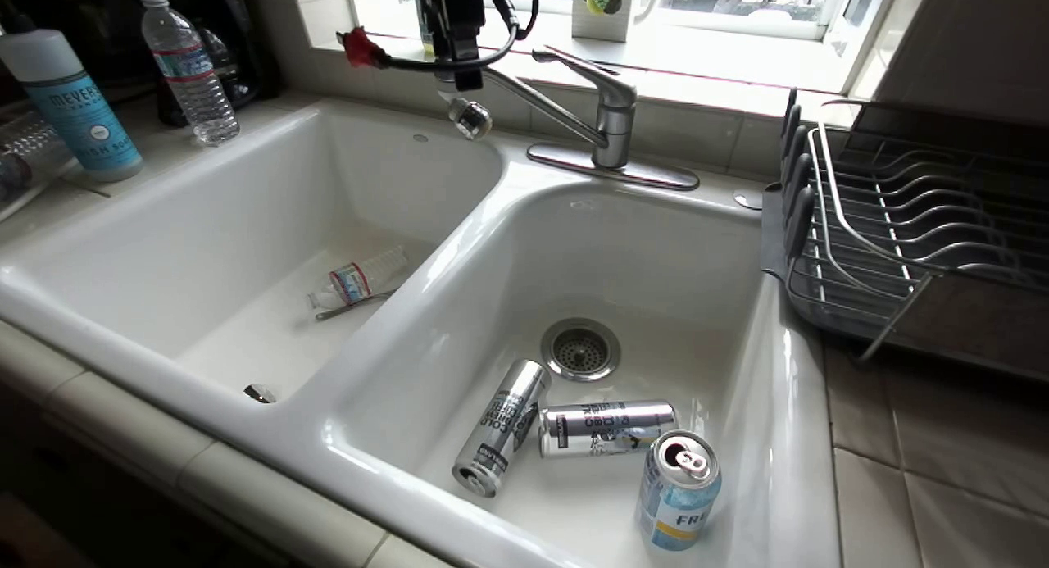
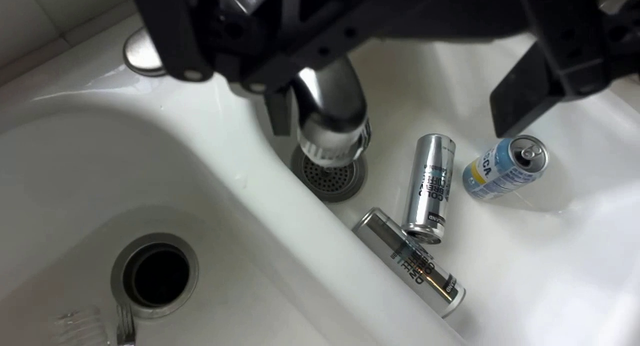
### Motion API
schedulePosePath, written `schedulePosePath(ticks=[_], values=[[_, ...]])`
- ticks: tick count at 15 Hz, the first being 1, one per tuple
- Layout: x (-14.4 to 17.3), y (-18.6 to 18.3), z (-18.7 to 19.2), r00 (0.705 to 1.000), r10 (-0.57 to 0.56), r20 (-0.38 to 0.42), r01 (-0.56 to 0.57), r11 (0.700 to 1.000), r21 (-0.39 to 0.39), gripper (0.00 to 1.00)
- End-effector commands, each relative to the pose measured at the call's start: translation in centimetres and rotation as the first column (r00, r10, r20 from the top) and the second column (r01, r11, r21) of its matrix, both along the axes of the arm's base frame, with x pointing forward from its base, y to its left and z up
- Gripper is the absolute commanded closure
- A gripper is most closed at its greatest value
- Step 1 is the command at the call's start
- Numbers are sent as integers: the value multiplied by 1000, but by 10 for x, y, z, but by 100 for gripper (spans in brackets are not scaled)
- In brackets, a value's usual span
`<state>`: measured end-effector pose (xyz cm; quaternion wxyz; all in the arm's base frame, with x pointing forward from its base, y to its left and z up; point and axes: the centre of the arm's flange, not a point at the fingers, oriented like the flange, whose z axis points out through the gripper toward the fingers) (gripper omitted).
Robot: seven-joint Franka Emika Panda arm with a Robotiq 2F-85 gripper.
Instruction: Move the faucet head to the right
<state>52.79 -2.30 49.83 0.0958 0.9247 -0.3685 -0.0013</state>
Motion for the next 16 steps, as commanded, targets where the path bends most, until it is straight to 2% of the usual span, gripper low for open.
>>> schedulePosePath(ticks=[1,6,11,13,16], values=[[-39,-49,-2,995,-62,-84,55,996,-74,0],[-55,-84,-7,984,-144,-110,126,981,-150,0],[-63,-110,-6,969,-234,-79,212,953,-219,0],[-63,-111,-8,965,-247,-82,224,949,-223,0],[-75,-98,-5,973,-186,-140,159,970,-182,0]])
